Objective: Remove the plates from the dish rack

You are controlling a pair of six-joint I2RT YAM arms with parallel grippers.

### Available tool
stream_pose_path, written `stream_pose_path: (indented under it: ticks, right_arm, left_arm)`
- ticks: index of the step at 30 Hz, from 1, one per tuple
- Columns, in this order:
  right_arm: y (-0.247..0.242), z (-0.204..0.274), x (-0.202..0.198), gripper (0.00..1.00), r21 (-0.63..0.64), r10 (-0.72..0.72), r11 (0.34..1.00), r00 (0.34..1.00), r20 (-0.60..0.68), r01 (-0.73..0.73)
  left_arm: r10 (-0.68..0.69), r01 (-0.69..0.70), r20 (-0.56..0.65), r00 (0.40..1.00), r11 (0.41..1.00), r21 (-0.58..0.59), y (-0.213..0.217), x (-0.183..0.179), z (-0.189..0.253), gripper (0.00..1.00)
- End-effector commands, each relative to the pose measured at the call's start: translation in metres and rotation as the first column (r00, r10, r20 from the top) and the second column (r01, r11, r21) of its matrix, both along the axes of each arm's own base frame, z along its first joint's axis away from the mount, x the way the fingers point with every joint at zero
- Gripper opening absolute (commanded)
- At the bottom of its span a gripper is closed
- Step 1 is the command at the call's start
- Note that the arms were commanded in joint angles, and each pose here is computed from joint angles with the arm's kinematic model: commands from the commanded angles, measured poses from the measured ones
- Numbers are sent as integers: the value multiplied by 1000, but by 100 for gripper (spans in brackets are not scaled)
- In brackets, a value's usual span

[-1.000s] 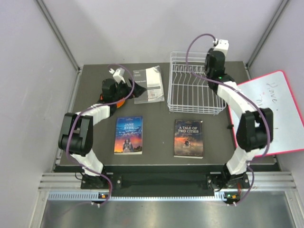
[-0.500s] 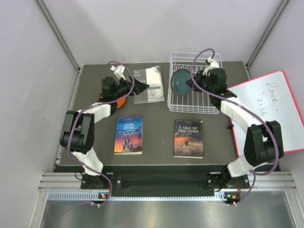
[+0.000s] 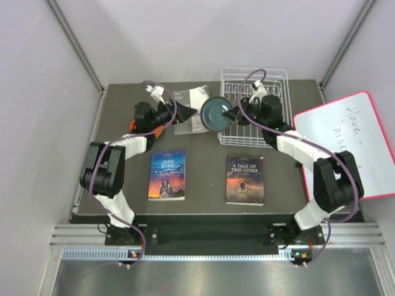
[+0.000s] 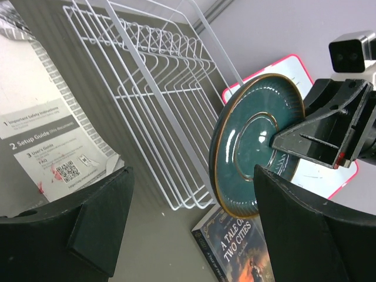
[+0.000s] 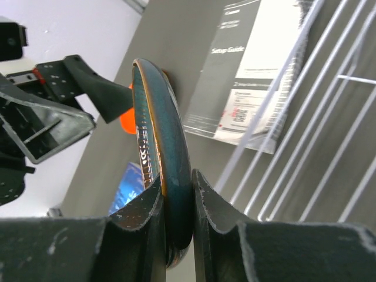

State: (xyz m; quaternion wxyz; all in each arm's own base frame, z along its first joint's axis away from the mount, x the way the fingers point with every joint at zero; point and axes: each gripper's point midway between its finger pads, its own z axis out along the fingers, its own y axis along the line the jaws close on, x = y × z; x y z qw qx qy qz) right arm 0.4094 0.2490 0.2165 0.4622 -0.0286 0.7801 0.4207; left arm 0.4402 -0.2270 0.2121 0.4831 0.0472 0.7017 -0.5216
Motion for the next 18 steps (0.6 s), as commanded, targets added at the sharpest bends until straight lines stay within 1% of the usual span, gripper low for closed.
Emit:
stream_pose_path:
  ticks: [1, 4, 7, 8, 10, 11, 12, 14, 15, 16, 17, 18]
  right_arm:
    - [28, 37, -2, 0, 126, 78, 988, 990, 121, -94]
    - [38, 34, -5, 0, 185, 120, 973, 988, 101, -137]
    - [47, 35, -6, 0, 242, 155, 954, 983, 103, -176]
    - [52, 33, -6, 0, 264, 178, 944, 979, 101, -199]
    - [56, 33, -6, 0, 281, 197, 935, 975, 100, -217]
    - [58, 29, -5, 0, 289, 204, 931, 974, 96, -223]
    - [60, 33, -6, 0, 307, 217, 921, 971, 103, -238]
    - [62, 31, -4, 0, 312, 224, 918, 969, 103, -246]
    - [64, 30, -4, 0, 312, 236, 915, 967, 97, -255]
    - [66, 32, -3, 0, 312, 242, 913, 965, 105, -263]
    - [66, 30, -2, 0, 311, 248, 912, 963, 102, -268]
    - [68, 31, -2, 0, 310, 260, 909, 960, 105, -280]
  left_arm:
    - [-25, 26, 56, 998, 999, -20, -11, -5, 9, 87]
    - [-40, 42, 57, 998, 999, -30, -18, -9, 7, 86]
    - [-50, 53, 59, 997, 998, -44, -22, -11, 6, 80]
    - [-56, 60, 64, 996, 997, -52, -23, -12, 8, 73]
    - [-63, 66, 56, 996, 996, -54, -24, -12, 4, 65]
    - [-64, 67, 56, 996, 996, -53, -25, -12, 3, 58]
    - [-67, 70, 53, 996, 996, -50, -25, -13, 1, 41]
    - [-64, 66, 52, 997, 997, -43, -25, -13, -1, 26]
    - [-62, 64, 47, 997, 997, -40, -24, -12, -3, 7]
    - [-64, 66, 48, 997, 997, -36, -24, -12, -3, 2]
    - [-67, 68, 47, 997, 997, -32, -24, -12, -4, 0]
    - [-77, 79, 47, 996, 996, -30, -25, -14, -5, 0]
